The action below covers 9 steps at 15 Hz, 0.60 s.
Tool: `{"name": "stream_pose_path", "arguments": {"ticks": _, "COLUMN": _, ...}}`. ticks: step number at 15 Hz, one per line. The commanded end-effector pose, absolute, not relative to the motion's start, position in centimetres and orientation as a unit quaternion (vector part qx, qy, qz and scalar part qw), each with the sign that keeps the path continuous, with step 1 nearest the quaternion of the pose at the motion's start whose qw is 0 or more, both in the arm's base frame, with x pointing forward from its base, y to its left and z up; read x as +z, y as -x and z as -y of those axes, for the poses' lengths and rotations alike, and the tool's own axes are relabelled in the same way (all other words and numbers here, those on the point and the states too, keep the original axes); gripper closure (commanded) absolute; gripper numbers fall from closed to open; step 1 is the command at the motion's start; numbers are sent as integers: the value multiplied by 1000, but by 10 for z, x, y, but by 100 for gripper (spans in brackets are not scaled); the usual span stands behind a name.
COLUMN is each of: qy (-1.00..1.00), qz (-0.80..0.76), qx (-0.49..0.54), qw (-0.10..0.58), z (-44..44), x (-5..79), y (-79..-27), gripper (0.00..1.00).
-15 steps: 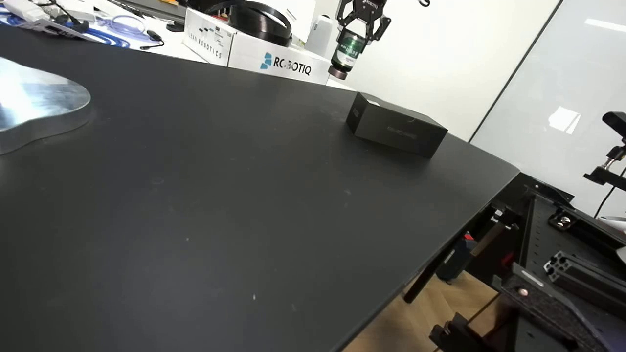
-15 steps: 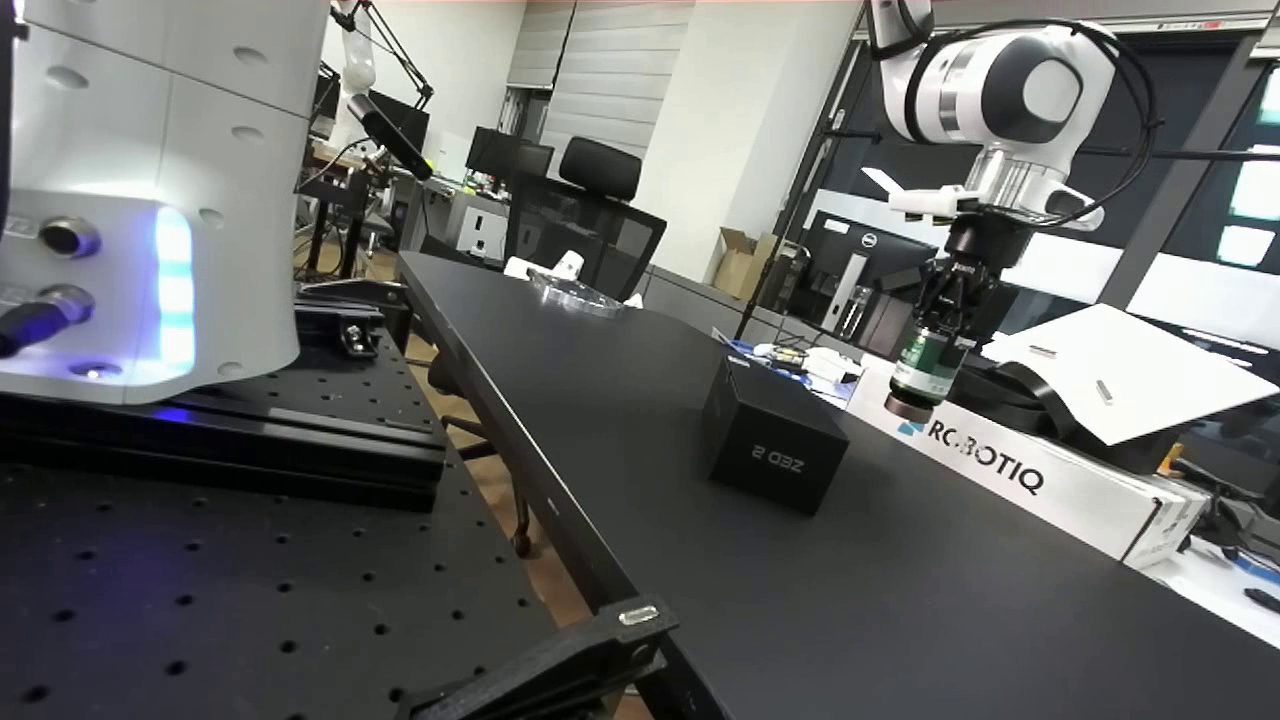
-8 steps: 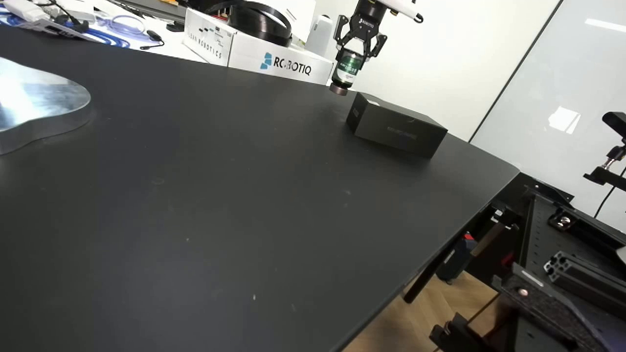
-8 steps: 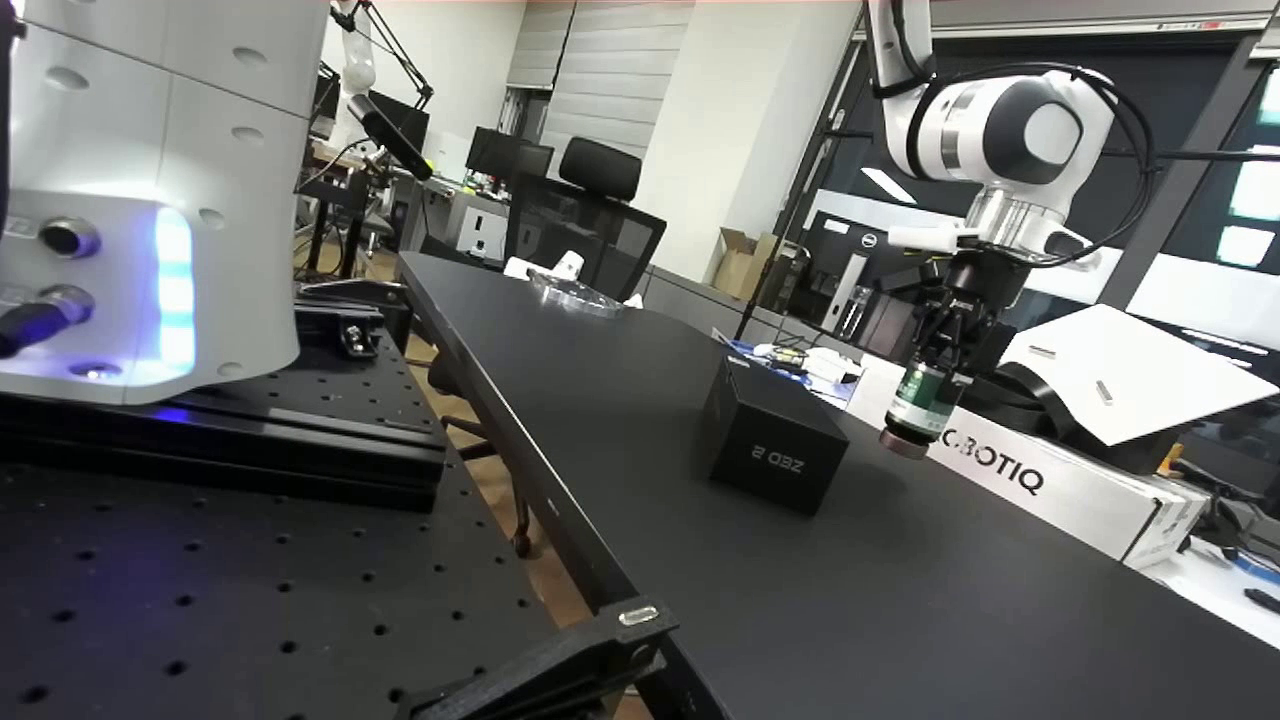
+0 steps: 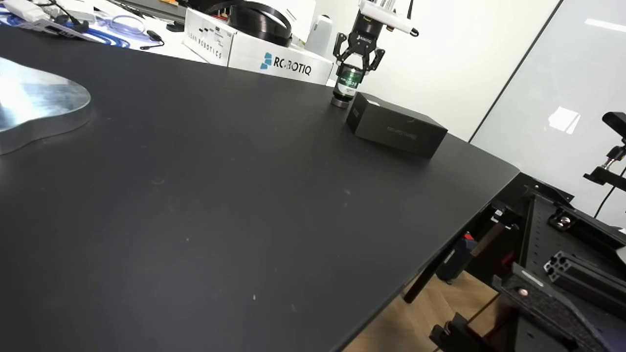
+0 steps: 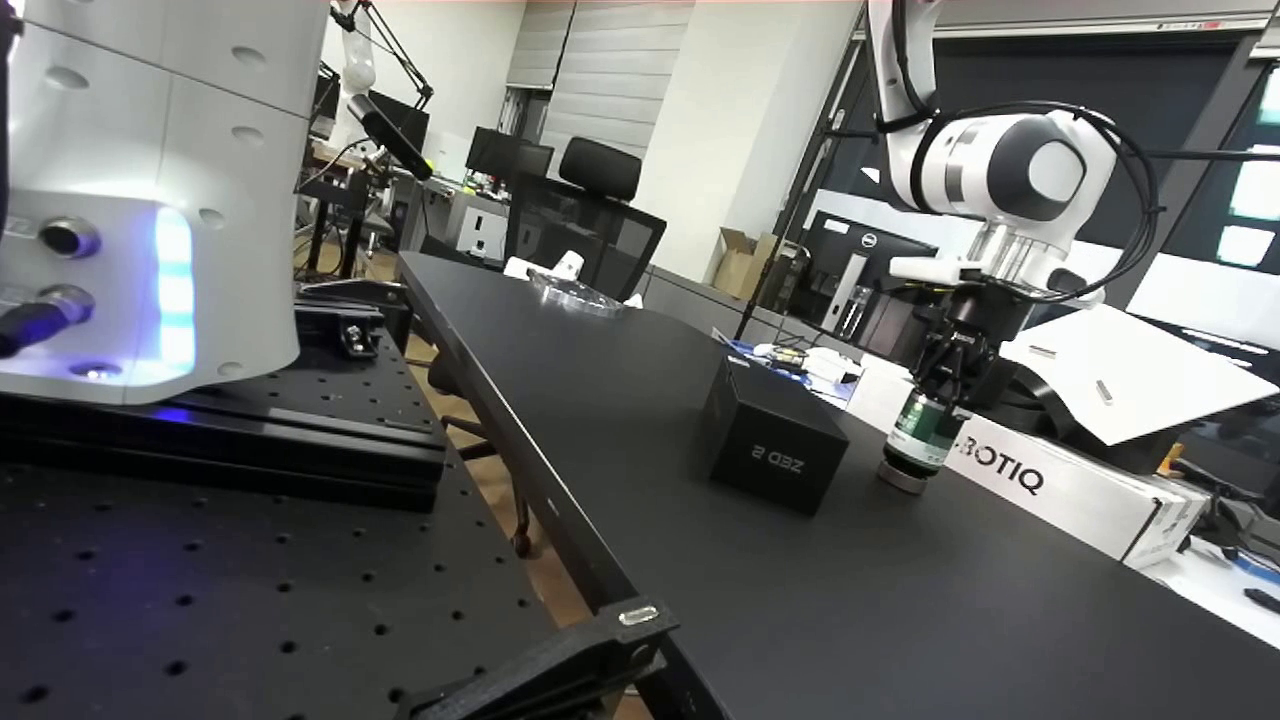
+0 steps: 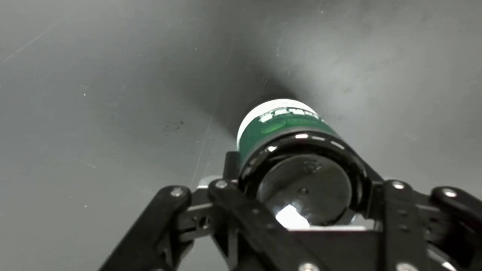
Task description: Move the upside down bottle to the back of the table
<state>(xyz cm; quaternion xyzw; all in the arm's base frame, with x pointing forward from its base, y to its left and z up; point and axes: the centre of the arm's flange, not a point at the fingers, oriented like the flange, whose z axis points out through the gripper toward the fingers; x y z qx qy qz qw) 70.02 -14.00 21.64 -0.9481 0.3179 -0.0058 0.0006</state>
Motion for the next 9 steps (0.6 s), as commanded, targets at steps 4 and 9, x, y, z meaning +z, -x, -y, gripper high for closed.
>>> {"name": "stream_pose_path", "arguments": {"ticks": 4, "qy": 948, "qz": -316, "qx": -16, "qw": 27, "z": 117, "x": 272, "y": -708, "gripper": 0}}
{"name": "stream_pose_path", "arguments": {"ticks": 9, "qy": 953, "qz": -288, "qx": -71, "qw": 58, "z": 74, "x": 381, "y": -679, "gripper": 0}}
